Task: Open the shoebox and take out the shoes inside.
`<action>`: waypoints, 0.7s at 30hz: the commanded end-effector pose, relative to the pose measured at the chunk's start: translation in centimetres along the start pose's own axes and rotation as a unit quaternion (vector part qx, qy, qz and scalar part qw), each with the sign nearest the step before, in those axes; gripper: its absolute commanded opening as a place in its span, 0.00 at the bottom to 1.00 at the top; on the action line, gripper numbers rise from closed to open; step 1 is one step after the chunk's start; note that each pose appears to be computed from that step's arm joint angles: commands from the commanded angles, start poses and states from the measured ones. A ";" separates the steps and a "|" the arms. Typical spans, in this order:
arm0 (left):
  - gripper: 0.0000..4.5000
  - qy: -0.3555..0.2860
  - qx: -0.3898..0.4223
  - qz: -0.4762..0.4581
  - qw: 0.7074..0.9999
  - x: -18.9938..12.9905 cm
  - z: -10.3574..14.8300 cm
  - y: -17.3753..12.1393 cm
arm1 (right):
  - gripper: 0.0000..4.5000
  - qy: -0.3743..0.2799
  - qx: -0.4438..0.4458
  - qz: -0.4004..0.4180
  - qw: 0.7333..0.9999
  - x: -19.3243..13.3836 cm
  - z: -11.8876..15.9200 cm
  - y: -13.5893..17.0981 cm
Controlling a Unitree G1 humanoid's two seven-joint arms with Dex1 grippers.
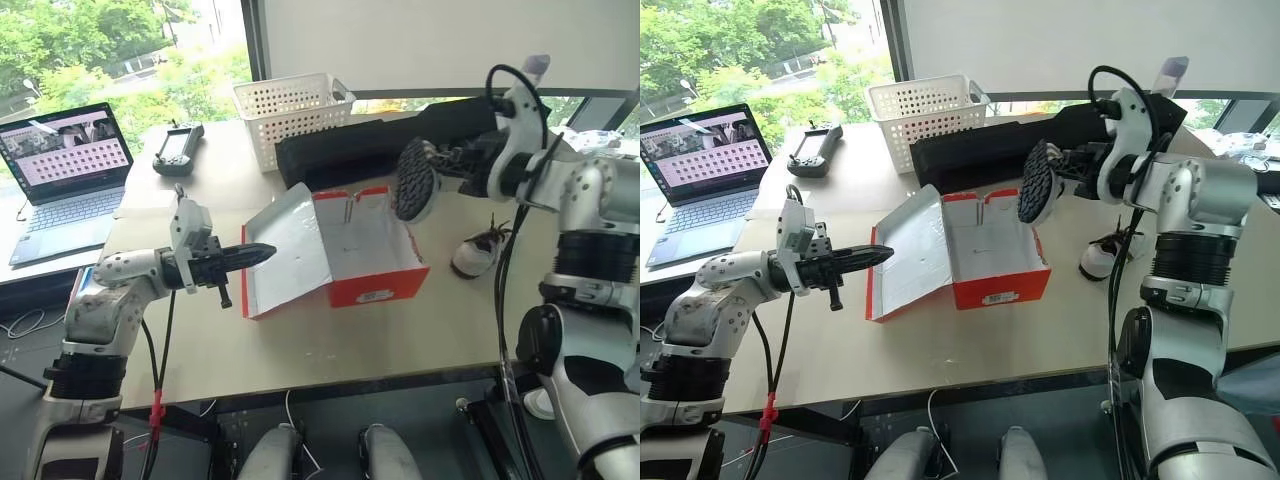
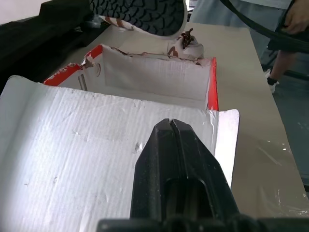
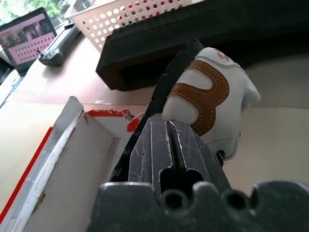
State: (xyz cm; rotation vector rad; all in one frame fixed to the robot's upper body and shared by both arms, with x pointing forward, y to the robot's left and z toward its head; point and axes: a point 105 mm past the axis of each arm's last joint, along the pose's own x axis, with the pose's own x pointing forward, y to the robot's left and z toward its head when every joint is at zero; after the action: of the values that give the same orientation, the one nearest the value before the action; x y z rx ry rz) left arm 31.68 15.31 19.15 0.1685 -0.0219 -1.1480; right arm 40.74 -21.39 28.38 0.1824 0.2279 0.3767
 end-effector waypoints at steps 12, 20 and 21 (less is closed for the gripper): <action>0.00 -0.008 0.015 -0.010 1.000 0.3 0.8 -0.1 | 0.01 0.089 -0.230 -0.398 0.884 -10.2 -0.8 -13.0; 0.00 -0.008 0.013 -0.014 1.000 0.5 0.7 -0.2 | 0.01 0.215 -0.306 -0.363 0.854 -8.5 -6.7 -12.5; 0.00 -0.008 0.013 -0.015 1.000 0.5 0.7 -0.2 | 0.01 0.221 -0.303 -0.351 0.858 -8.1 -7.2 -12.2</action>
State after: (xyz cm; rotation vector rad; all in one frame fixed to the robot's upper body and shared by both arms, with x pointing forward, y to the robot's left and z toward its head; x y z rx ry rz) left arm 31.65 14.78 18.80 0.1619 -0.0119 -1.1709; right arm 35.52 -35.54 18.99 -0.5893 0.6354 -0.2809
